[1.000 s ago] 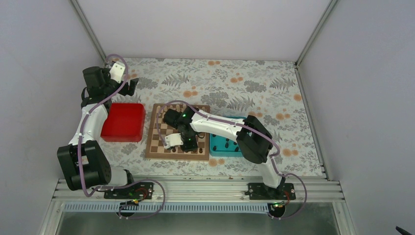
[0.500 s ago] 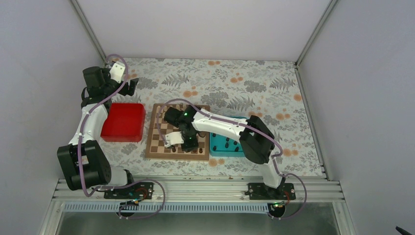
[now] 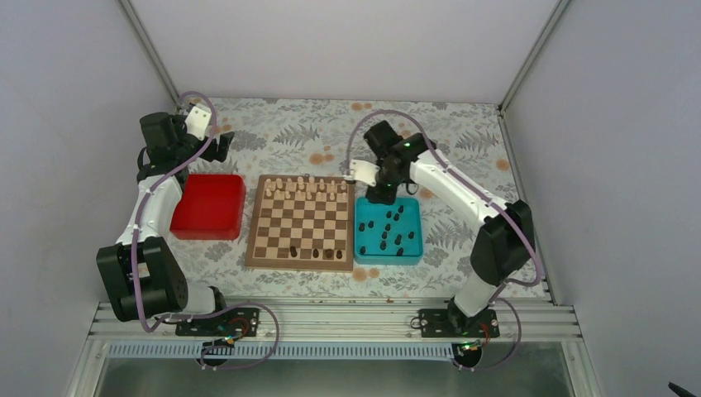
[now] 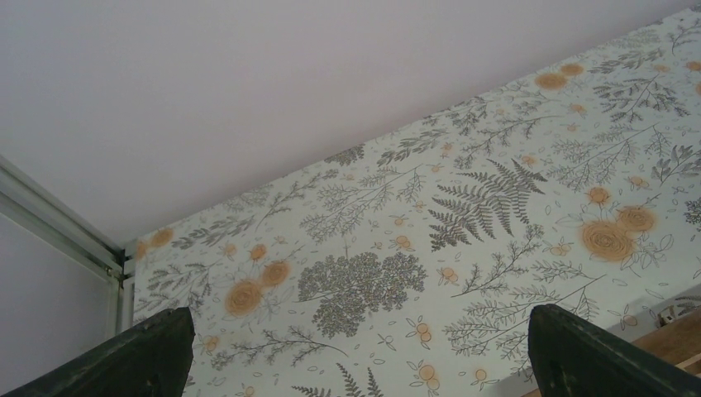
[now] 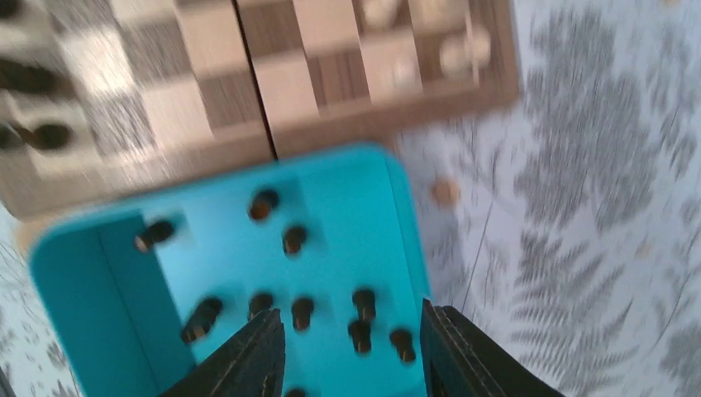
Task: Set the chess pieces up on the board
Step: Place the chess piece on the chessboard, then pick up the chess piece from the storage box.
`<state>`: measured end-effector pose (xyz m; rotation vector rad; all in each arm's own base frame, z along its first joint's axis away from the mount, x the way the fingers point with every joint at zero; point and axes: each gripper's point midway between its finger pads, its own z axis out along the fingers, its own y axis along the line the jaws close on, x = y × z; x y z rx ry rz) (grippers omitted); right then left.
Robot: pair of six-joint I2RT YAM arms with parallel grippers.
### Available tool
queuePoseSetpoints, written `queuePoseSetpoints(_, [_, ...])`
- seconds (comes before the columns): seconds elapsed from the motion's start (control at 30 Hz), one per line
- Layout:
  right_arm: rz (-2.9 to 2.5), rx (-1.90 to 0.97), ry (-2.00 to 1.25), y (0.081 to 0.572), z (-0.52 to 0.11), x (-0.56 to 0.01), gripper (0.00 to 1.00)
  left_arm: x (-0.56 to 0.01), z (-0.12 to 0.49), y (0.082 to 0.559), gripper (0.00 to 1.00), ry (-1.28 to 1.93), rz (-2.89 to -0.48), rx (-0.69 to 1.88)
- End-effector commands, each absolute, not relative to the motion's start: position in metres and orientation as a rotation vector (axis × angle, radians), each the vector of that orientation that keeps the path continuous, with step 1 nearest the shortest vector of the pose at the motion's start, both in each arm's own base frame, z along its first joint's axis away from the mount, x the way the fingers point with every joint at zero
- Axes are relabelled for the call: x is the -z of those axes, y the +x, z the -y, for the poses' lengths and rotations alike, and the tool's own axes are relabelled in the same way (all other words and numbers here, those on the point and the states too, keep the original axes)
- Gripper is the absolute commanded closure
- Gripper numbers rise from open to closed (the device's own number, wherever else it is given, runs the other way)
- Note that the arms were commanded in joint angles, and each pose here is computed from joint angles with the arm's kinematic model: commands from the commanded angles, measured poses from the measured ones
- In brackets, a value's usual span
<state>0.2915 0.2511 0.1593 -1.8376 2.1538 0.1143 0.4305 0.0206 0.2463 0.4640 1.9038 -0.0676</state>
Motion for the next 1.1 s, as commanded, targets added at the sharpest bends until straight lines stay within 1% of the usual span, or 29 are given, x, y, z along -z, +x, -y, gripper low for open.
queuePoseSetpoints(0.0, [-2.300,-0.076,-1.760,0.292,-0.207,-0.128,0.57,-0.249,-0.023,0.434,0.00,0.452,-1.881,0.069])
queuePoseSetpoints(0.1, [-2.362,-0.055,-1.708,0.292,-0.184,-0.114,0.58,-0.247,-0.022,0.434,0.00,0.451,-1.884,0.078])
queuePoseSetpoints(0.23, [-2.436,-0.075,-1.673,0.289,-0.168,-0.101,0.63,-0.246,-0.022,0.434,0.00,0.452,-1.887,0.080])
queuePoseSetpoints(0.33, [-2.473,-0.110,-1.661,0.279,-0.162,-0.100,0.63,-0.246,-0.022,0.433,0.00,0.455,-1.889,0.073])
queuePoseSetpoints(0.63, [-2.571,-0.193,-1.651,0.243,-0.153,-0.087,0.63,-0.240,-0.019,0.434,0.00,0.455,-1.897,0.101])
queuePoseSetpoints(1.07, [-2.612,-0.257,-1.684,0.226,-0.155,-0.063,0.65,-0.244,-0.020,0.431,0.00,0.454,-1.893,0.093])
